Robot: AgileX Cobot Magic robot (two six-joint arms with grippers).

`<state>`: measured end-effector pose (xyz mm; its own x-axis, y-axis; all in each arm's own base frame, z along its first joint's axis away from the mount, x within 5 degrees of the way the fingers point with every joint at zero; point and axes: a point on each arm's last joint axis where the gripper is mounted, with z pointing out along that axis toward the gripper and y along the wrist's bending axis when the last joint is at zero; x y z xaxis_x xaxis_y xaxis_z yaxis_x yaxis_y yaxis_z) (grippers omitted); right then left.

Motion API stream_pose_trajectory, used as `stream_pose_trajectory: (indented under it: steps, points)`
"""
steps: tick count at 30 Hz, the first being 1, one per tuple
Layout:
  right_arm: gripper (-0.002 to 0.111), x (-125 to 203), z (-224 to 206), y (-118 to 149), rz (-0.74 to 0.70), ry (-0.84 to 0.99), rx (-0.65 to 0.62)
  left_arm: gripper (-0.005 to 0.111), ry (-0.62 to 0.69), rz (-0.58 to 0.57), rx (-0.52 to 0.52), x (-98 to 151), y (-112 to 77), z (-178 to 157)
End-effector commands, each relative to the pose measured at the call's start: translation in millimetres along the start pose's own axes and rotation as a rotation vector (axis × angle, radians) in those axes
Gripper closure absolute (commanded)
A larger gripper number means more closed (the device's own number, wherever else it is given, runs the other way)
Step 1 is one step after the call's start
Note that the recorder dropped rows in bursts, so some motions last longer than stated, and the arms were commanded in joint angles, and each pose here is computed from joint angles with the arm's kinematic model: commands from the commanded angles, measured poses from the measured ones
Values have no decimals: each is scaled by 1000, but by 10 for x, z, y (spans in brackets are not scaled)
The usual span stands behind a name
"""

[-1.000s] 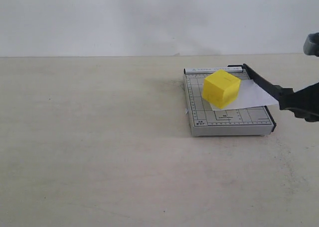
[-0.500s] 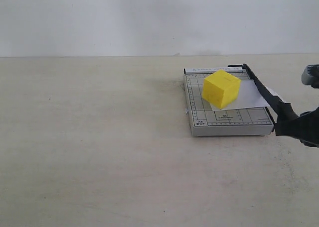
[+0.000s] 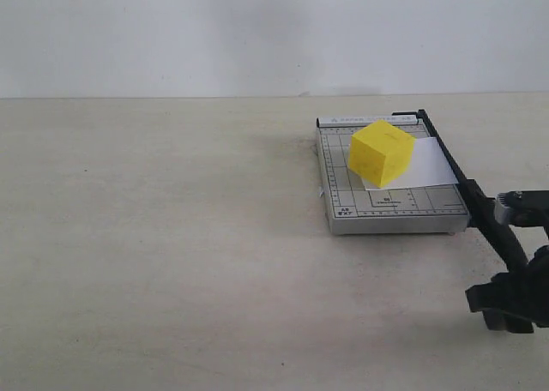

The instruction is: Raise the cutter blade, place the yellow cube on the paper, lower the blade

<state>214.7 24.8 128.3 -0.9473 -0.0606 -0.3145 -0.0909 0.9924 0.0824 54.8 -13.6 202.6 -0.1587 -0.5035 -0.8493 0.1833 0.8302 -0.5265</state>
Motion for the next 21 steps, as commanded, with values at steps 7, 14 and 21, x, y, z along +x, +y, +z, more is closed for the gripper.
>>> stream_pose_trajectory:
  steps: [7, 14, 21]
  points:
    - [57, 106, -393, 90, 81, 85, -64, 102, 0, -6, -3, 8, 6, -1]
    - [109, 240, -1270, 179, 62, -328, -110, 102, 0, -1, -3, 8, 6, -1]
    - [109, 848, -2340, 215, -2, -1120, -125, 102, 0, -1, -3, 8, 6, -1]
